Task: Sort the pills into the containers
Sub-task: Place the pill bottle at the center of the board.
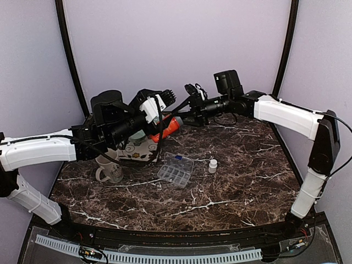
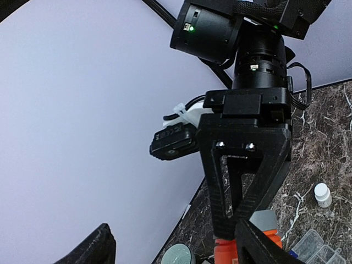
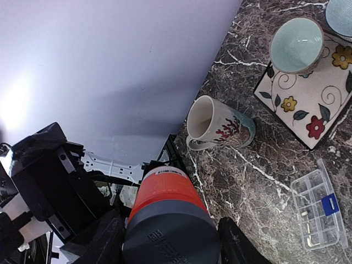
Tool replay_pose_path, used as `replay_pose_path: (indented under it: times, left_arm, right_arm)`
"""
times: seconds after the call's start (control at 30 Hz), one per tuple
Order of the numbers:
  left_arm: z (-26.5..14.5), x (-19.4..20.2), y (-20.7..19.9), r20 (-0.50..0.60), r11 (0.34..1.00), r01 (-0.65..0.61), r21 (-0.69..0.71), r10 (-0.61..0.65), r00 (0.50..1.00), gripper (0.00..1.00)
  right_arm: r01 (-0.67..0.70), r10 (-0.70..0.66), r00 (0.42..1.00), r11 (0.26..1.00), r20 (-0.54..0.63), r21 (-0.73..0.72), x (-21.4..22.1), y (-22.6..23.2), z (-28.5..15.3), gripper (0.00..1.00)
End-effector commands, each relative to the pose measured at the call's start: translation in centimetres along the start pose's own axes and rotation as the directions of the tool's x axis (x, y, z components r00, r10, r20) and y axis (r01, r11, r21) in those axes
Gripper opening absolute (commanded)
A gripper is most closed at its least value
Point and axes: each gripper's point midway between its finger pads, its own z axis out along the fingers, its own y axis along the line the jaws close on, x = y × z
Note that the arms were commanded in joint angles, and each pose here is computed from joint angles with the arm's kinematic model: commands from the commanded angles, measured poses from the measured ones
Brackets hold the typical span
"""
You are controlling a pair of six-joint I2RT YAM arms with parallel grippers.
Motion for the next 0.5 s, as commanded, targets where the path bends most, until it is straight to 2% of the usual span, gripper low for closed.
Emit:
replay_pose_path:
  times: [0.0,0.1,0.23,0.47]
  left_arm:
    - [-1.9,-1.1,3.0,0.018,0.993,0.100,-0.055,-0.099,0.995,0.78]
    - [-2.5,-0.3,3.4,-0.005,0.987,0.146,-0.067,-0.146,0.989,0.78]
    - [-3.1,0.2,3.7,-0.025,0.971,0.228,-0.069,-0.230,0.973,0.80]
    - [-3.5,0.7,3.1,-0.045,0.937,0.348,-0.017,-0.348,0.936,0.84]
  right_arm:
    - [0.074,-0.077,0.995,0.996,0.070,0.049,-1.7,0.6,-1.9,0.00]
    - [0.120,-0.140,0.985,0.975,0.096,0.188,-3.1,-0.8,-3.1,0.00]
    - [0.135,-0.199,0.974,0.895,0.108,0.426,-4.9,-4.6,-5.4,0.00]
    - [0.100,-0.228,0.971,0.644,0.065,0.759,-6.8,-11.8,-10.5,0.00]
